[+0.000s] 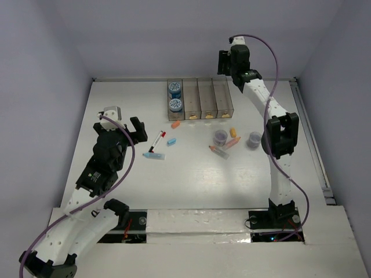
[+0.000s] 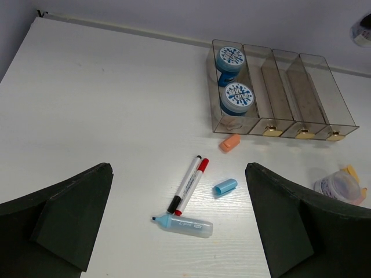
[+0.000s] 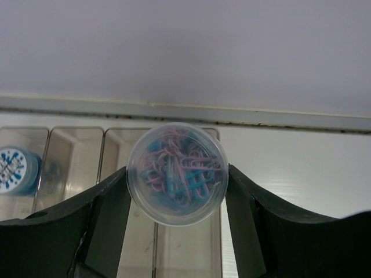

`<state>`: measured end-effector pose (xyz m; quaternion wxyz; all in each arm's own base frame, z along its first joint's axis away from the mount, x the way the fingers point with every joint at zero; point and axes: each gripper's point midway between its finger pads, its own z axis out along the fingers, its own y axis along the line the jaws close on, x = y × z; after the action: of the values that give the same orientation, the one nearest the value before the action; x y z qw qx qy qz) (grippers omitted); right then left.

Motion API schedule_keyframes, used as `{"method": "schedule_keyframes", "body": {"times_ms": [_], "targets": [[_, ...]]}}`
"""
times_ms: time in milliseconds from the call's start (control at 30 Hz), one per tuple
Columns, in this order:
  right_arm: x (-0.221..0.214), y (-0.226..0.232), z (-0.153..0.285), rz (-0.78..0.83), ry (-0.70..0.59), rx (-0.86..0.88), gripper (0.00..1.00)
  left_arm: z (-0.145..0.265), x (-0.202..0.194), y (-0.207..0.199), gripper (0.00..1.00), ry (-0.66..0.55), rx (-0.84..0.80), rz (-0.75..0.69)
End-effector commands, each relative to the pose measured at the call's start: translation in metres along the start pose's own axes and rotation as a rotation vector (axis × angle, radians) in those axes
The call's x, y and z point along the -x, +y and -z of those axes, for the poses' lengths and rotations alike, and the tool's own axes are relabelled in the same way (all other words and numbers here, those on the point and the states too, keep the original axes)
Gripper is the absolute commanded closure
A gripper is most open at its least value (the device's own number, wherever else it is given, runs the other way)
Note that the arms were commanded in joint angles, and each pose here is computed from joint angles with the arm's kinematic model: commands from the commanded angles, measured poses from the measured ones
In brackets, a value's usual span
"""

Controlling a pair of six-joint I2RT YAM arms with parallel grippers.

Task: Sort the stationery into containers
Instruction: Place the stationery in the storage box.

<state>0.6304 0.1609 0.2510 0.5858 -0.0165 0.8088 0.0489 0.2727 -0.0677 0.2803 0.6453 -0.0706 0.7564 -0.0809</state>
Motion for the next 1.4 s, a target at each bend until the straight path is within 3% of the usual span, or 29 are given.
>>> {"method": "schedule_keyframes", "body": {"times_ms": [0, 200, 533, 700, 833, 967, 1167, 1200, 1233, 1267, 1300, 1367], "targets": [[0.005, 0.011, -0.002, 0.06, -0.003, 0.017, 0.58, -0.001, 0.014, -0.005, 0.01, -0.049, -0.025, 0.012], [-0.033, 0.01, -0.023, 0.024, 0.075, 0.052, 0.57, -0.003, 0.011, -0.007, 0.01, -0.039, -0.032, 0.007], [-0.052, 0.006, -0.043, 0.007, 0.092, 0.074, 0.54, -0.005, 0.01, -0.006, 0.01, -0.034, -0.029, 0.004], [-0.059, 0.005, -0.049, 0.001, 0.099, 0.065, 0.37, -0.006, 0.009, -0.006, 0.01, -0.03, -0.028, 0.001], [-0.056, -0.002, -0.053, -0.012, 0.09, 0.047, 0.07, -0.007, 0.009, -0.005, 0.01, -0.031, -0.023, 0.002], [-0.05, -0.01, -0.056, -0.041, 0.082, 0.046, 0.0, -0.007, 0.008, -0.005, 0.01, -0.028, -0.026, 0.001], [-0.02, -0.028, -0.021, -0.081, 0.026, -0.049, 0.0, -0.006, 0.009, -0.007, 0.01, -0.03, -0.034, 0.003], [-0.057, -0.035, -0.013, -0.086, 0.099, -0.079, 0.0, -0.006, 0.01, -0.007, 0.01, -0.034, -0.037, 0.005], [-0.029, -0.041, 0.013, -0.117, 0.039, -0.109, 0.0, -0.006, 0.01, -0.008, 0.01, -0.032, -0.044, 0.005], [-0.036, -0.045, 0.026, -0.161, 0.053, -0.132, 0.0, -0.005, 0.011, -0.009, 0.01, -0.035, -0.048, 0.006], [-0.083, -0.055, 0.039, -0.168, 0.145, -0.176, 0.0, -0.004, 0.011, -0.009, 0.01, -0.037, -0.054, 0.007], [-0.085, -0.067, 0.077, -0.222, 0.147, -0.236, 0.0, -0.002, 0.013, -0.01, 0.01, -0.044, -0.064, 0.013]]}}
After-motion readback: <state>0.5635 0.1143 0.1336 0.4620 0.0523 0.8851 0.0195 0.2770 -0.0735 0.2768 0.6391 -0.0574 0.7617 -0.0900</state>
